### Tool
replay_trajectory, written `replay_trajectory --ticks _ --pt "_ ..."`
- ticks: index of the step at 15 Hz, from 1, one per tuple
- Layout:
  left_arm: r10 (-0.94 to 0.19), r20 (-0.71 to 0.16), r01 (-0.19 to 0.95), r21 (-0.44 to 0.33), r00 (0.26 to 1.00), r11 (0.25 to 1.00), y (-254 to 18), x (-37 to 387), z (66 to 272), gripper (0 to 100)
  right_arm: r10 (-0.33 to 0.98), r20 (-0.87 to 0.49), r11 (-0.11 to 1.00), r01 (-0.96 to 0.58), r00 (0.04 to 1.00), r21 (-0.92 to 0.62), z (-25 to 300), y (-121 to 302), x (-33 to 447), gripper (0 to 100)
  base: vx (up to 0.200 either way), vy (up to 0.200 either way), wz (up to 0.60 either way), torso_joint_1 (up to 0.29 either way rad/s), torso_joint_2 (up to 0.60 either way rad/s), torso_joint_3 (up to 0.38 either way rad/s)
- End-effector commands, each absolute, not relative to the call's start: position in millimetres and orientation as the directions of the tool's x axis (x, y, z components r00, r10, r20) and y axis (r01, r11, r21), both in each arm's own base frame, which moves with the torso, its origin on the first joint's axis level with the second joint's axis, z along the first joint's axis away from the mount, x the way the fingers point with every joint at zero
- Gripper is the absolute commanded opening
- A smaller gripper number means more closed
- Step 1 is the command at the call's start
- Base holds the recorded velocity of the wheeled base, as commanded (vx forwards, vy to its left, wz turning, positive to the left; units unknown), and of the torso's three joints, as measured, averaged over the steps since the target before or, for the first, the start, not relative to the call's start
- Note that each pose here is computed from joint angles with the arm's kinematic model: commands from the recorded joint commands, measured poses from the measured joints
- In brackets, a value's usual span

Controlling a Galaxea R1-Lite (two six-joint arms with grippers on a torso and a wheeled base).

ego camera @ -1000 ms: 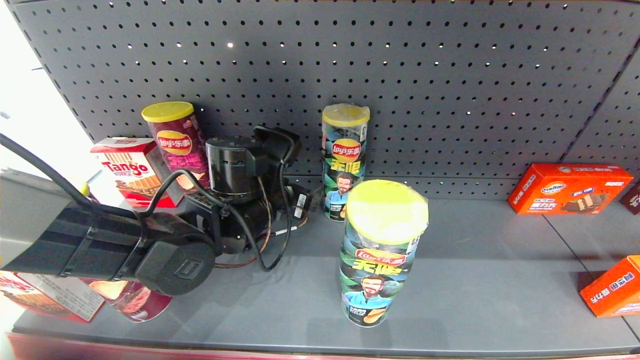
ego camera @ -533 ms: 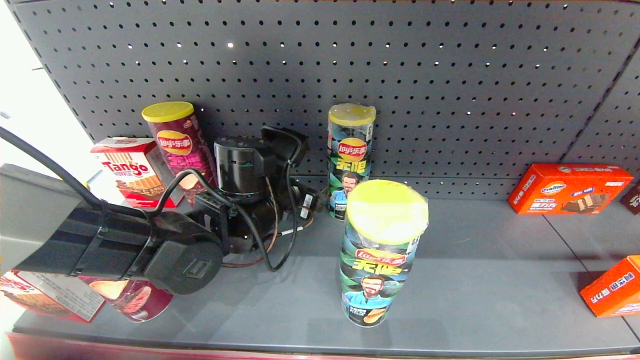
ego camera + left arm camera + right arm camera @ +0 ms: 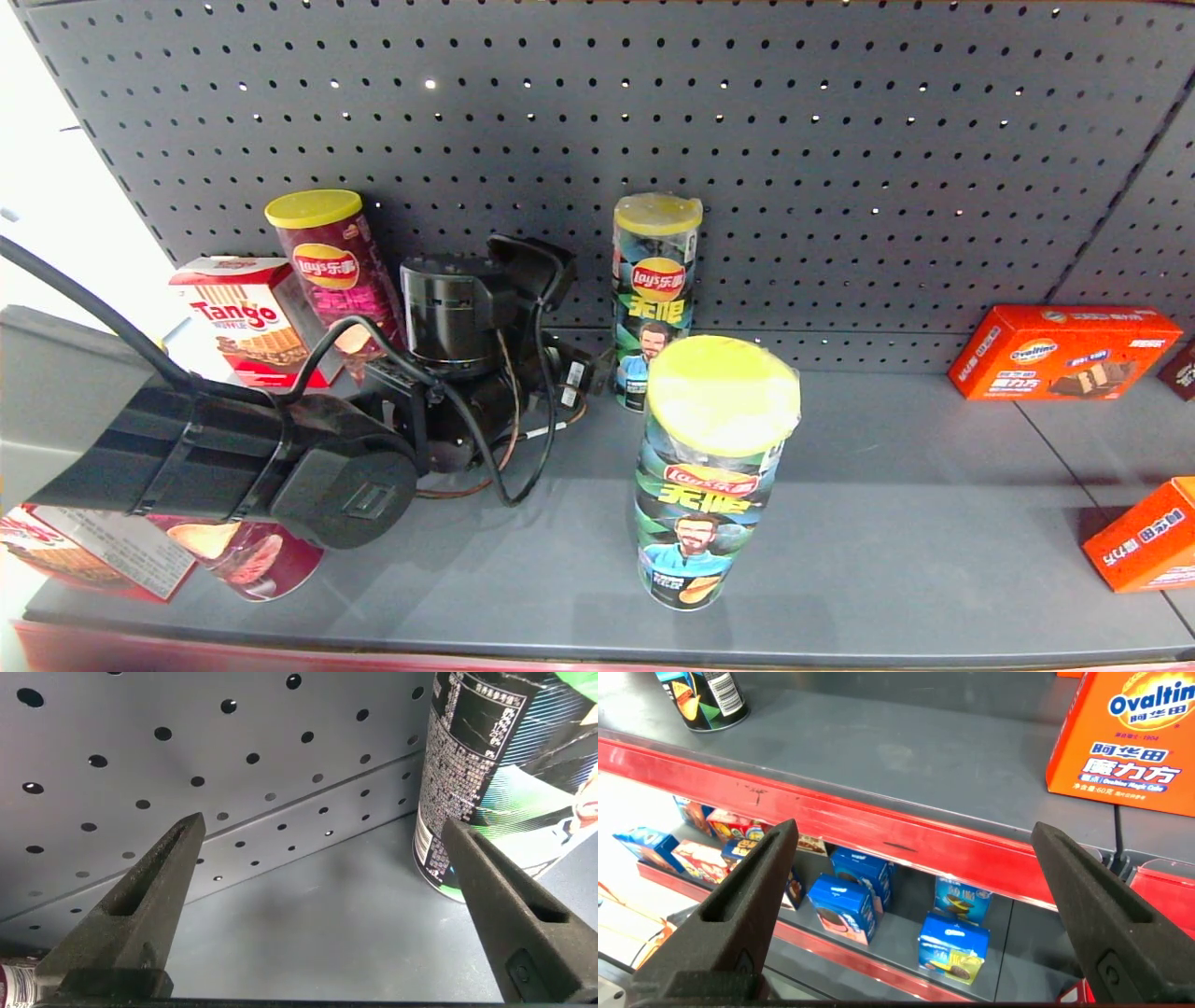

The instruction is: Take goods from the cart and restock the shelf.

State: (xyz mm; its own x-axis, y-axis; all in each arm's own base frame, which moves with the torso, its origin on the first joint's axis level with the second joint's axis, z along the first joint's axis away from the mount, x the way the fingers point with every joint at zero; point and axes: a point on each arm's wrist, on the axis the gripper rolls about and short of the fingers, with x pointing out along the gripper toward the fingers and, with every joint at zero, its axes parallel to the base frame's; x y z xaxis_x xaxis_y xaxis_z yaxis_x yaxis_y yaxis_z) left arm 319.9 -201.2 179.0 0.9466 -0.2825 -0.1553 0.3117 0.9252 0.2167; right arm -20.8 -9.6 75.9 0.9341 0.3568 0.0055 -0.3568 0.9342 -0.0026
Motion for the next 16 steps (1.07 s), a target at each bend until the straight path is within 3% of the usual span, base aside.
replay_trajectory --ticks 1,16 --pt "-0.282 -0.154 0.311 0.218 0.947 0.925 -201.2 319.9 179.4 100 0.357 0.005 0.934 -0.357 0.934 -0.003 76.0 -9.6 -20.7 100 0.000 0.000 0.00 0.000 0.00 0.000" --pt "-0.299 -0.157 0.329 0.220 0.941 0.919 -208.0 318.5 176.9 100 0.357 0.005 0.934 -0.357 0.934 -0.003 76.0 -9.6 -20.7 100 0.000 0.000 0.00 0.000 0.00 0.000"
